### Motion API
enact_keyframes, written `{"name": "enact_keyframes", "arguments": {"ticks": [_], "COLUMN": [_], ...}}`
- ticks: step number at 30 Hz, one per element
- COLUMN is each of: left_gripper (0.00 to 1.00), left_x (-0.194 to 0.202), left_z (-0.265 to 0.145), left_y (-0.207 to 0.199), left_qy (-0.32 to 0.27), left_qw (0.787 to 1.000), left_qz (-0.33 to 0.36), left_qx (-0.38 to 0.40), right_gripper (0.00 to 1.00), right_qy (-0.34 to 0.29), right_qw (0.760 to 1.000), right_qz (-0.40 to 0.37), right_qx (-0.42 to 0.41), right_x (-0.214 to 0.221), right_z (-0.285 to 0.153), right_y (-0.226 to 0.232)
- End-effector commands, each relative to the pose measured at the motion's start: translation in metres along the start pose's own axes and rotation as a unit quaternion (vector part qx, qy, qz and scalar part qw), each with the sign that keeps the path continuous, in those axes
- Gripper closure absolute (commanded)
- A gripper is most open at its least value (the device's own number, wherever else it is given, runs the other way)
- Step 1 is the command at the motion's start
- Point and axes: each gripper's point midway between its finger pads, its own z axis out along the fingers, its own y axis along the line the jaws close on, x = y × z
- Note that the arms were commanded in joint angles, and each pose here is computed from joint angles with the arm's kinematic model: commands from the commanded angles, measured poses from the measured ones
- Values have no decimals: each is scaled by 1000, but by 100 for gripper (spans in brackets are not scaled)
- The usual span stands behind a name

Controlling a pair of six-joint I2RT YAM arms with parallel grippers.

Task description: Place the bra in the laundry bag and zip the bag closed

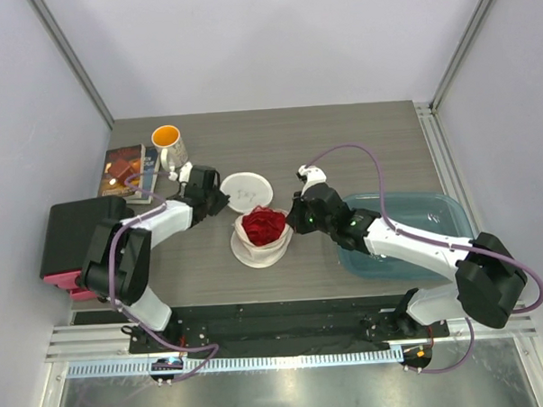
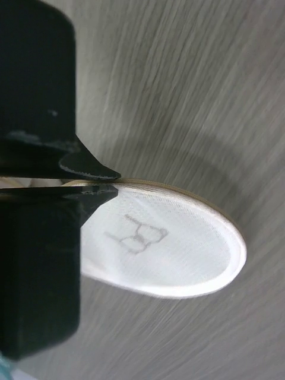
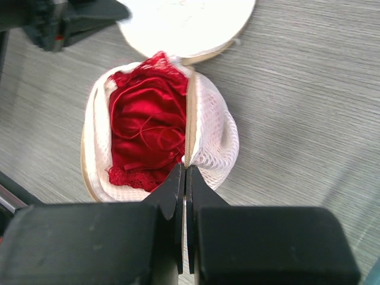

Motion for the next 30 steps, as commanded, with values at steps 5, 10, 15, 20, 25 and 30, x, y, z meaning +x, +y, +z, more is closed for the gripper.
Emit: {"name": "enact_keyframes", "arguments": {"ticks": [5, 10, 15, 20, 25, 30], "left_gripper": [100, 100, 100, 100, 100, 100], "left_x": [-38, -17, 12, 38, 56, 90], "left_z": [-109, -149, -169, -196, -213, -224], "left_y": [-59, -67, -79, -88, -90, -98], "left_qy": [-202, -239, -254, -280, -319, -332], "left_qw": [966, 942, 910, 872, 832, 789], "left_qz": [156, 223, 309, 383, 442, 510], "left_qx": [47, 73, 108, 118, 103, 90], "right_gripper": [99, 99, 99, 99, 99, 98], "right_qy": [-17, -3, 25, 46, 61, 70], "right_qw": [999, 999, 999, 998, 996, 995], "right_qz": [30, 18, 30, 48, 60, 68], "right_qx": [34, 29, 17, 0, -19, -28], "right_x": [-34, -48, -49, -54, -72, -80], "right_z": [3, 11, 32, 52, 67, 78], "right_y": [-20, -18, -14, -11, -6, -4]}}
